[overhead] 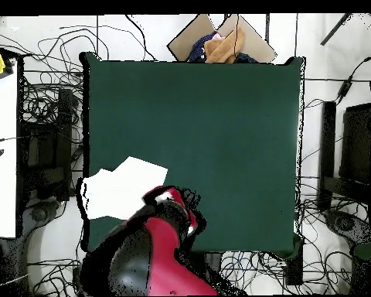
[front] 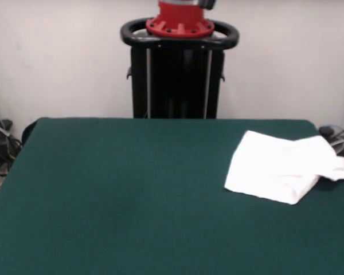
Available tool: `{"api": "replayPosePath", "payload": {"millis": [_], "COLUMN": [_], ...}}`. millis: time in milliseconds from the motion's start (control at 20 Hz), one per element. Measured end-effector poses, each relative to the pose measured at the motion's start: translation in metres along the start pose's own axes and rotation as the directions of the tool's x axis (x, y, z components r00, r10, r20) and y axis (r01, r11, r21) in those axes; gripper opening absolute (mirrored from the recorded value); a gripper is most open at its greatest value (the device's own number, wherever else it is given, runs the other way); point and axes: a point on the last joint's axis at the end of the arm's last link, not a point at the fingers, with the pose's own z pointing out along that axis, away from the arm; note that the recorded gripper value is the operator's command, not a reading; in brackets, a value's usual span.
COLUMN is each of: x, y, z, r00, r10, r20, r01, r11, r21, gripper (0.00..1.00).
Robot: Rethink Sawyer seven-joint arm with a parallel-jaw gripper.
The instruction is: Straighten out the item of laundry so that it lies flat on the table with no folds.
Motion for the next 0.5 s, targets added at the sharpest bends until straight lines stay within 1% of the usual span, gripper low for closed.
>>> {"api": "replayPosePath", "payload": {"millis": [50,100,250,300,500], "x": [-0.005,-0.008,-0.004,0.002,0.012], "y": [-0.010,-0.026,-0.037,-0.044,-0.052], "z": [0.012,0.030,0.043,0.052,0.062], "r00": [1.000,0.999,0.999,0.997,0.993], "r10": [-0.012,-0.034,-0.052,-0.060,-0.069], "r20": [0.017,0.022,-0.008,-0.043,-0.093], "r01": [0.012,0.034,0.052,0.062,0.072], "r11": [1.000,0.999,0.998,0.998,0.997], "r21": [0.006,0.018,0.029,0.034,0.030], "gripper": [0.00,0.00,0.00,0.00,0.00]}}
